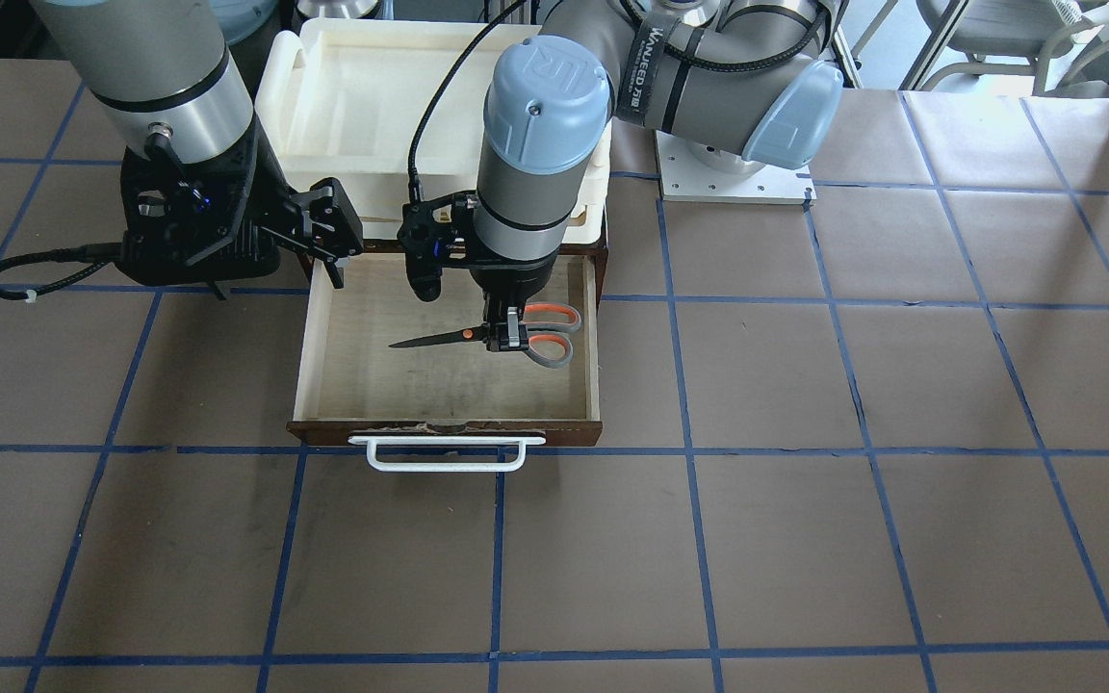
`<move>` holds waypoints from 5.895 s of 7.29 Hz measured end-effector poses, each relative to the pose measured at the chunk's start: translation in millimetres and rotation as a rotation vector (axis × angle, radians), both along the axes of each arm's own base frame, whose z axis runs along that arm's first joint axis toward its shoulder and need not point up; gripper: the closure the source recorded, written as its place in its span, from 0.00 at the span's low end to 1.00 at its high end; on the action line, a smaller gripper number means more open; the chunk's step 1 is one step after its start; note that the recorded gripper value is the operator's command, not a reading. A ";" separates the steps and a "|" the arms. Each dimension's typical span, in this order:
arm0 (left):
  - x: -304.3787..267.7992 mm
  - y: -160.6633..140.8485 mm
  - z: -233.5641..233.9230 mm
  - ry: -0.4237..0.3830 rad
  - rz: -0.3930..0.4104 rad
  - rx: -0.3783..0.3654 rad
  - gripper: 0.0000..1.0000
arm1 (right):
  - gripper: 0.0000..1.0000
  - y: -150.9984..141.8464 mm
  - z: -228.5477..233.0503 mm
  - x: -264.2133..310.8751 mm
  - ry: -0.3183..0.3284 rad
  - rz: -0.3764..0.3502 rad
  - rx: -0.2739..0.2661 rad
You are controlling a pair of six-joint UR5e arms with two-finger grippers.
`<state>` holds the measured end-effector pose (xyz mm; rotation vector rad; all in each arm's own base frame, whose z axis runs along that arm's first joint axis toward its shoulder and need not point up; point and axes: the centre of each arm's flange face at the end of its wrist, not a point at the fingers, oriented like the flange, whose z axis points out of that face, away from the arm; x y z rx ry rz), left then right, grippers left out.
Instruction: Place scissors in drawer with both arms
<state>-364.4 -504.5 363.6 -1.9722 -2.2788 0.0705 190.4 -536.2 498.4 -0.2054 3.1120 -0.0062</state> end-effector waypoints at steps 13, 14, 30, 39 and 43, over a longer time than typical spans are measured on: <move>-22.6 6.5 -56.4 -0.050 0.004 0.083 0.50 | 0.00 1.5 -1.6 2.5 -0.010 0.005 -0.002; -22.3 7.3 -54.1 -0.049 0.004 0.078 0.41 | 0.00 1.2 -1.2 2.4 -0.010 0.005 -0.004; 200.2 21.4 150.4 -0.029 0.905 0.048 0.00 | 0.00 10.5 11.0 2.4 -0.020 0.004 -0.039; 270.6 40.8 151.4 -0.100 1.441 0.107 0.00 | 0.00 13.7 15.9 1.6 -0.019 0.000 -0.045; 258.5 40.9 150.4 -0.151 1.461 0.060 0.00 | 0.00 13.9 15.9 1.5 -0.019 0.000 -0.044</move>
